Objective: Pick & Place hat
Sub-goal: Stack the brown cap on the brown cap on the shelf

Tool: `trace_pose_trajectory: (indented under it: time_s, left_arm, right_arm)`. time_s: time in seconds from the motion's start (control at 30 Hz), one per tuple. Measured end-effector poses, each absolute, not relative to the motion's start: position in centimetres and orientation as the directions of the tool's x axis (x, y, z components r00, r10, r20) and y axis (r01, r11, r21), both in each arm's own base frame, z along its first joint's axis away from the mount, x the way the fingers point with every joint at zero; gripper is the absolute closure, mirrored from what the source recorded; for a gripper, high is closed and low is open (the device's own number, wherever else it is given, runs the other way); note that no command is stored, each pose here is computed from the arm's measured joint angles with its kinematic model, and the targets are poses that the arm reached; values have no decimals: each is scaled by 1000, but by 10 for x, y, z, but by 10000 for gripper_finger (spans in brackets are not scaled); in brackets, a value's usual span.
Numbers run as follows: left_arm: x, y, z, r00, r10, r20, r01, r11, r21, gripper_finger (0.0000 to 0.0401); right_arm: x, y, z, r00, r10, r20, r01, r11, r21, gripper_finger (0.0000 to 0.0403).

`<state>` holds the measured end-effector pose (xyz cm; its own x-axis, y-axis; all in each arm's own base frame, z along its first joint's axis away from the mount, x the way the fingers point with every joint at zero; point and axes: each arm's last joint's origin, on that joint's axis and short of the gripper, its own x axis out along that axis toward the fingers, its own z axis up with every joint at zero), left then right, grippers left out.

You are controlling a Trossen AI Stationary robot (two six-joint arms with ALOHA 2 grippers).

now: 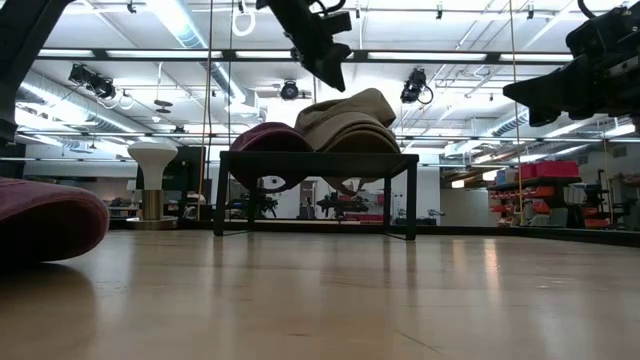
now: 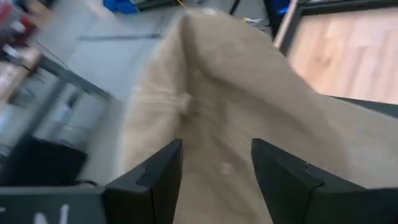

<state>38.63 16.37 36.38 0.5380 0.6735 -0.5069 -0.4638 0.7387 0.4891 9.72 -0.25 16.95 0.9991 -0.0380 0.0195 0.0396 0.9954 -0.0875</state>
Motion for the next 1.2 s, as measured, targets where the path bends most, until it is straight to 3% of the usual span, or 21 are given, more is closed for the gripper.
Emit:
trace_pose_trajectory:
  time_s: [0.37,1.2]
  left_arm:
    - [388,178,377,599,704,-381,-377,668,642,204]
    - [391,205,343,510,712,-483,-315,677,665,210]
  right_arm:
    - [97,-3,170,999,-38,19,40,995,-87,392]
    - [97,-3,170,999,-38,19,40,995,-87,392]
